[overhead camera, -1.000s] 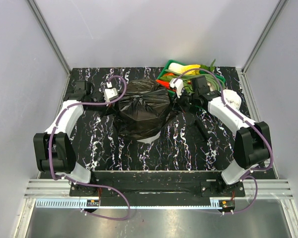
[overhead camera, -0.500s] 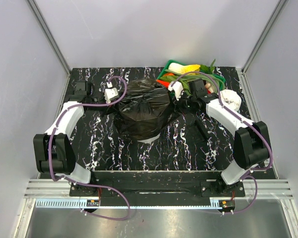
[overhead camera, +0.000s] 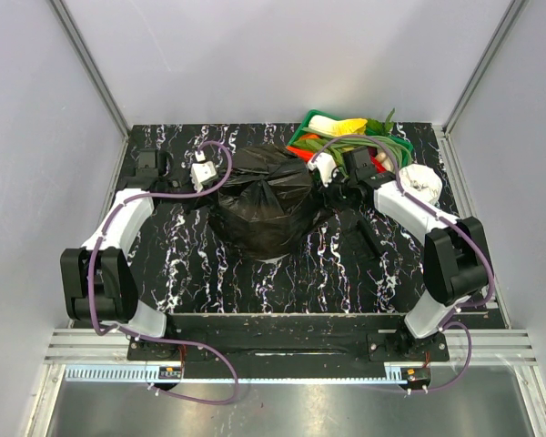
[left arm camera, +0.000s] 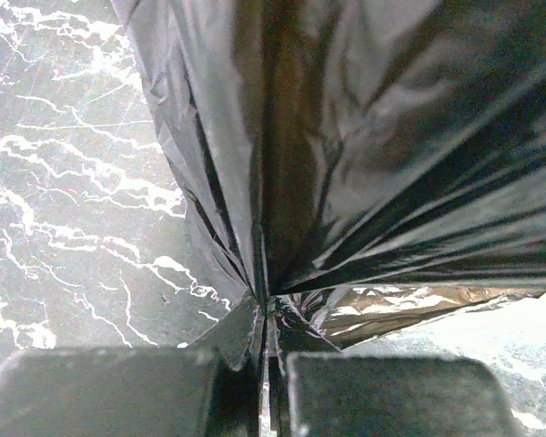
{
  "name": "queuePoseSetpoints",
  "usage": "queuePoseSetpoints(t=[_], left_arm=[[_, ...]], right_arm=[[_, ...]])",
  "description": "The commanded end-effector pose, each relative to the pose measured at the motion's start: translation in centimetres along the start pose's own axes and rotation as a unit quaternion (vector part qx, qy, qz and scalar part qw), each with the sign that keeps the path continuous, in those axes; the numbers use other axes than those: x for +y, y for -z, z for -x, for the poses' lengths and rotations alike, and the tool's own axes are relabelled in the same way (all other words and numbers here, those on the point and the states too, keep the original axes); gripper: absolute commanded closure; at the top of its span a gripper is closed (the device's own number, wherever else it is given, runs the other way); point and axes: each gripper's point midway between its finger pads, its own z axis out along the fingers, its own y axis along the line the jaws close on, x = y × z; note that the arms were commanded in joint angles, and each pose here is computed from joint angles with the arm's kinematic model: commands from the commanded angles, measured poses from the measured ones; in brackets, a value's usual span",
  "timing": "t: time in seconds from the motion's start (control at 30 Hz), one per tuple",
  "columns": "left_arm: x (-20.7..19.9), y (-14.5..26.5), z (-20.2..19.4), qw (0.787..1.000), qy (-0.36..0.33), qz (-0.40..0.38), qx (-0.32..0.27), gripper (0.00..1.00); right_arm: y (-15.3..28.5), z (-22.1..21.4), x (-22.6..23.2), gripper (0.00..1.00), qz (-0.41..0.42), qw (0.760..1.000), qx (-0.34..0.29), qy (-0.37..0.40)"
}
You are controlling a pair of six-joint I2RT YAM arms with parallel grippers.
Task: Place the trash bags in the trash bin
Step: Place the trash bag in the trash bin.
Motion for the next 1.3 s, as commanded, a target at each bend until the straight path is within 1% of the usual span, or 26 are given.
queuePoseSetpoints(t=[0.0,0.33,0.97,1.27], left_arm=[[-0.9,0.0,-6.9,0.992,0.000,0.005,0.130,1.00],[-0.9,0.1,-9.4,0.985,-0.009,0.015,0.171,1.00],[0.0,0.0,-12.2,0.976,-0.011,0.033,0.217,1.00],[-0.4,-0.1,-13.4,0.973,-0.013,0.030,0.229,1.00]], right_arm=[[-0.2,-1.5,-1.7,1.00,-0.042,0.999,0.030,0.008],[-0.4,-2.4,-2.7,1.00,-0.069,0.996,0.045,0.014],[-0.4,-3.4,-5.0,1.00,-0.128,0.989,0.071,0.025],[-0.4,-3.6,-4.8,1.00,-0.125,0.989,0.072,0.026]])
